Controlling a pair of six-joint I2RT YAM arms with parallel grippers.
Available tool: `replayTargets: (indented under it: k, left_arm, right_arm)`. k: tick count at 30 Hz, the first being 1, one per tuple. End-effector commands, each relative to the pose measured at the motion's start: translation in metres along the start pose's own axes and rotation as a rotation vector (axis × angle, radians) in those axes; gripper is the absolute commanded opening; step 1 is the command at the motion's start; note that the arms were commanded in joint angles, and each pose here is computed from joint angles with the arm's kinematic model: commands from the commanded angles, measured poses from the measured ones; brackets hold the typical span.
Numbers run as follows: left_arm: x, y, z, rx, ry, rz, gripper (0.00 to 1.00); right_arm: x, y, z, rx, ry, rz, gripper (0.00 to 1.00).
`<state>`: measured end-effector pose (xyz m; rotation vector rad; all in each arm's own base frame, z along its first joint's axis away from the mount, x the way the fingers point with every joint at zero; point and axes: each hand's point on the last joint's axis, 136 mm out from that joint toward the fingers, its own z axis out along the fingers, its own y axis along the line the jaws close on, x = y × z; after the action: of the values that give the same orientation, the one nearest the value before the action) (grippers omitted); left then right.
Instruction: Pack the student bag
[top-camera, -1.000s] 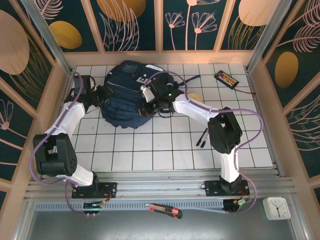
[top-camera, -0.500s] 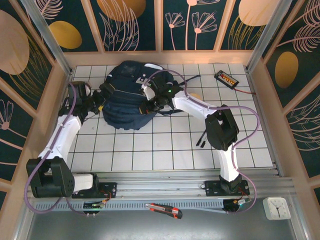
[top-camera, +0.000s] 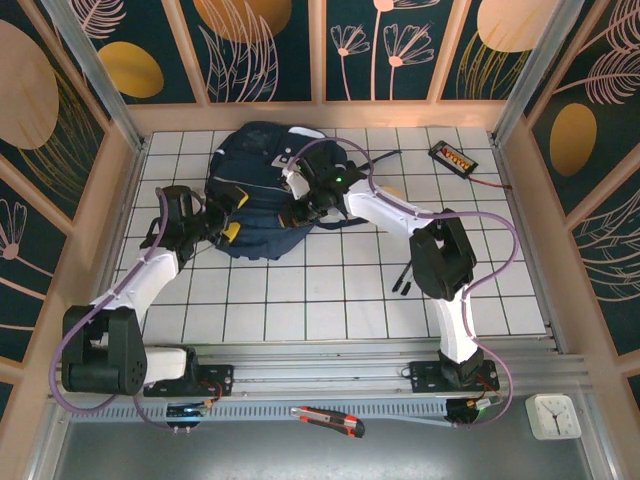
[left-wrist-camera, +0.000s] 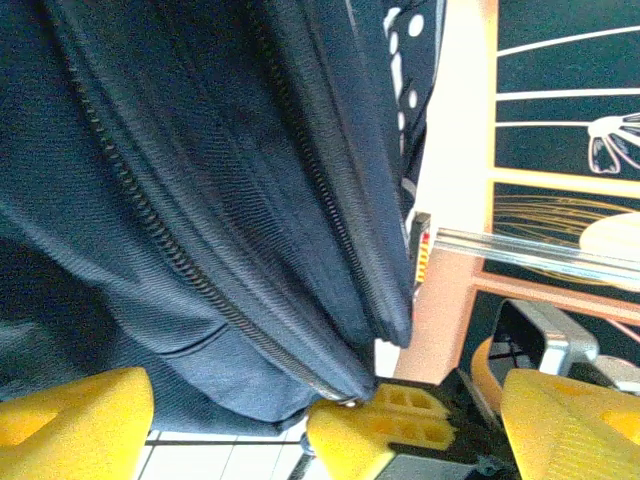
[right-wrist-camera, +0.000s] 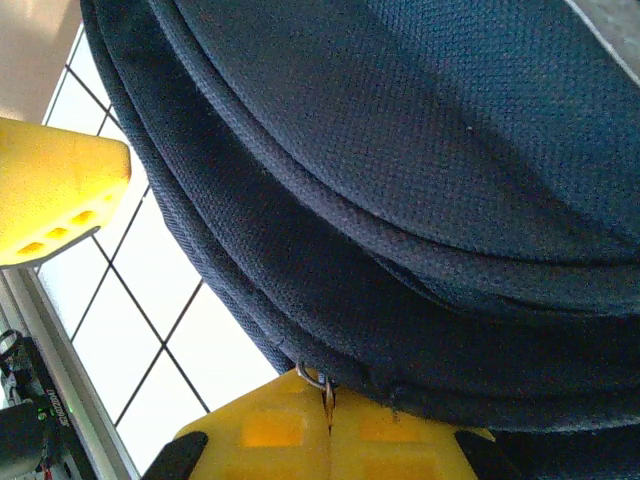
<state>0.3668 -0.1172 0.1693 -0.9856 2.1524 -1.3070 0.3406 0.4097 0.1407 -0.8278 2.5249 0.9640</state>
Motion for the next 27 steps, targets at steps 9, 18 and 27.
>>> replayTargets:
  k: [9,18,27]
  left_arm:
    - [0.0,-0.02,0.006,0.07,0.027,-0.063,0.72]
    - [0.005,-0.007,0.024,0.042,0.059,-0.083,0.72]
    - [0.004,0.008,0.039,0.028,0.068,-0.099,0.43]
  right_arm:
    - [-0.009,0.013,0.003,-0.021,-0.011,-0.038,0.0]
    - [-0.005,0.017,0.007,-0.014,-0.002,-0.049,0.0]
    - [-0.007,0.019,0.007,-0.02,-0.006,-0.051,0.0]
